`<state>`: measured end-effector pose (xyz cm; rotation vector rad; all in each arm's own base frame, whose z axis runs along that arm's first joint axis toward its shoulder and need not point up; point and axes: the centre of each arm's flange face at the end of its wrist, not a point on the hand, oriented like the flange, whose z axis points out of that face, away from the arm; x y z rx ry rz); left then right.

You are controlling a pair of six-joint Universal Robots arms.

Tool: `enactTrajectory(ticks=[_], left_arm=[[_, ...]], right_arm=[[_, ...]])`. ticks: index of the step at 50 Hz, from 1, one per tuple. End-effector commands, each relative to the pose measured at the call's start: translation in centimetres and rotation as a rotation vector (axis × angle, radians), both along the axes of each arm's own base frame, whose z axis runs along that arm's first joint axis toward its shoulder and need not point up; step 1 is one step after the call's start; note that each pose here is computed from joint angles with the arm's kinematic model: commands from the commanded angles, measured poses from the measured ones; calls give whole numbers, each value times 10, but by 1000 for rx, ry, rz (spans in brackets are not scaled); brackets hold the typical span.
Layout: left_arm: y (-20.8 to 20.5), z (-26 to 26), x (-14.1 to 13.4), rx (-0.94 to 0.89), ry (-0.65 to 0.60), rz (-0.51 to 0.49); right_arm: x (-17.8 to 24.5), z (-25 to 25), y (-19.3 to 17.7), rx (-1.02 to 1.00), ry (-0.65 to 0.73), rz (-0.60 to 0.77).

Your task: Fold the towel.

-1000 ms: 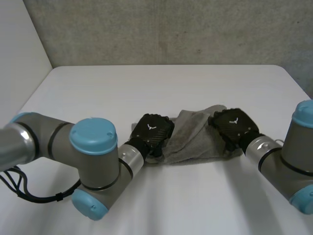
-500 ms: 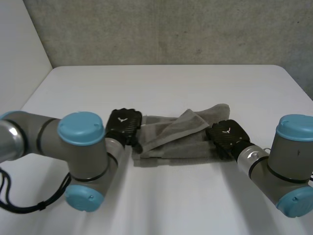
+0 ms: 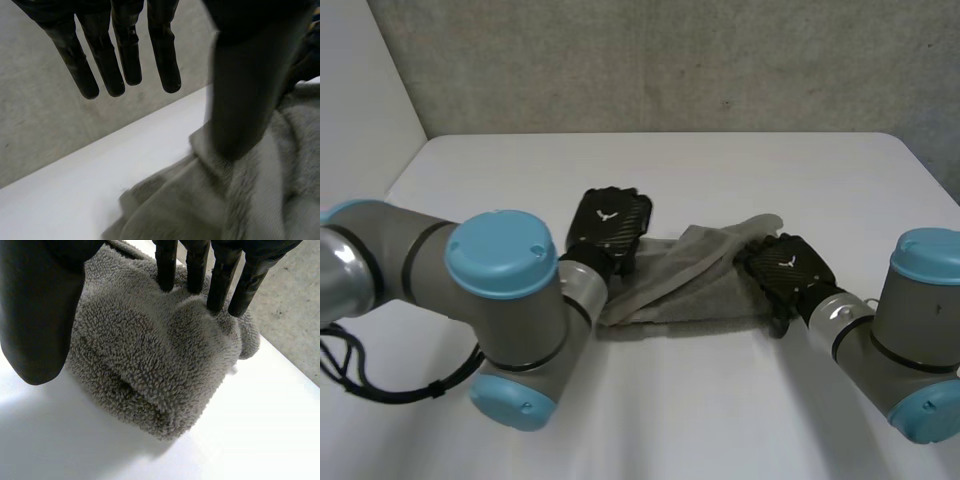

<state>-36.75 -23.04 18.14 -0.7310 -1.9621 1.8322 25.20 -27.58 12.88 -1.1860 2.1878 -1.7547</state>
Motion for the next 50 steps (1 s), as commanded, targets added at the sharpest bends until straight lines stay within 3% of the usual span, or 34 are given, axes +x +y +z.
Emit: enactTrajectory(ticks=[1,6,18,27,50], left_arm=[[9,-14,-25,11,-1,-104],[9,-43,-41,47,-32,-171],[-11,-63,-54,33,-28,-150],[-34,-61,-45,-7,-35,-6],[-35,-58,-32,26,-54,24]], right_arm=[[-1,2,2,-1,-2,-1],[-1,3,3,-5,-2,1],[-1,2,4,2,1,4],[-1,0,4,3,3,8],[-1,-9,2,-24,73,40]])
